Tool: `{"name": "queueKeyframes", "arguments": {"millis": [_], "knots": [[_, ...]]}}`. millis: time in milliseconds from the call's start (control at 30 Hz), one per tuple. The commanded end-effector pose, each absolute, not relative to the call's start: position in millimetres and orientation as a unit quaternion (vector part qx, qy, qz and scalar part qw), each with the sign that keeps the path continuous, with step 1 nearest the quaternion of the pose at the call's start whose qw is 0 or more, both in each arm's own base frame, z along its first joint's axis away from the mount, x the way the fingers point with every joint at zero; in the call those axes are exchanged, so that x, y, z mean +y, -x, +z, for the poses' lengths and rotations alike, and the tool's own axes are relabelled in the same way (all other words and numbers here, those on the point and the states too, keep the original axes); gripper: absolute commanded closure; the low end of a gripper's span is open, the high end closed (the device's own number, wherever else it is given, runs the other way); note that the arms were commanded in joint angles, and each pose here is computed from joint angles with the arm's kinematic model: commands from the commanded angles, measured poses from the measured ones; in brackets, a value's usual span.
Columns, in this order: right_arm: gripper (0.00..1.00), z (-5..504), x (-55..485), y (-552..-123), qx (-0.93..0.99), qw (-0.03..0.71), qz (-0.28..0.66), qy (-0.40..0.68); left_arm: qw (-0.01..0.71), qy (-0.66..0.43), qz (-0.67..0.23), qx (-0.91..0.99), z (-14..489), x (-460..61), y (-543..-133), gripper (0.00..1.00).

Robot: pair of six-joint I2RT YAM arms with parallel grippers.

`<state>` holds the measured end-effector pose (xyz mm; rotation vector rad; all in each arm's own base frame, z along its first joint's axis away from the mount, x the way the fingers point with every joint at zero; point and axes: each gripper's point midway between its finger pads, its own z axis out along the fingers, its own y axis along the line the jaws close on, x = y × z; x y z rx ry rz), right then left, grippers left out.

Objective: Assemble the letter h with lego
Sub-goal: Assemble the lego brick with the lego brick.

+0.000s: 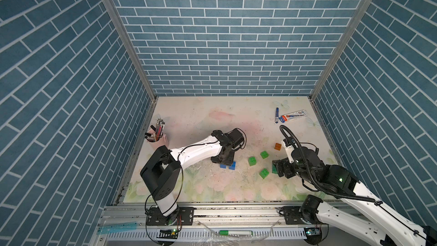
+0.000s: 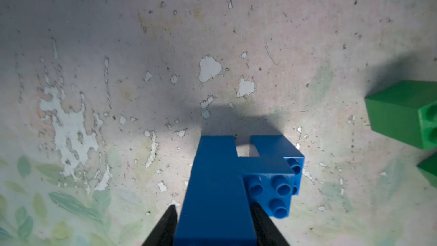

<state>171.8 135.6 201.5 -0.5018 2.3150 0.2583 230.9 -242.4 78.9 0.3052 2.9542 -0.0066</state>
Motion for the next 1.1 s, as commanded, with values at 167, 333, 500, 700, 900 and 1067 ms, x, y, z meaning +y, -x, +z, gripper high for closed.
{"name": "queueKeyframes", "arguments": {"millis": [167, 333, 500, 700, 900, 1067], "knots": [[0.10, 196, 136, -173, 0.906, 0.365, 0.098, 0.189, 0.078, -0.110, 0.022, 0.991, 84, -230, -230, 0.34], [0.10, 195, 136, -174, 0.907, 0.364, 0.095, 0.189, 0.121, -0.114, -0.020, 0.986, 111, -244, -243, 0.23], [0.10, 195, 136, -174, 0.907, 0.364, 0.094, 0.190, 0.159, -0.110, -0.068, 0.979, 127, -252, -244, 0.15], [0.10, 194, 136, -174, 0.908, 0.363, 0.092, 0.190, 0.214, -0.114, -0.112, 0.964, 124, -257, -224, 0.05], [0.10, 192, 136, -174, 0.909, 0.360, 0.090, 0.191, 0.287, -0.120, -0.110, 0.944, 118, -253, -210, 0.01], [0.10, 192, 136, -175, 0.909, 0.360, 0.089, 0.190, 0.334, -0.097, -0.110, 0.931, 118, -238, -215, 0.01]]}}
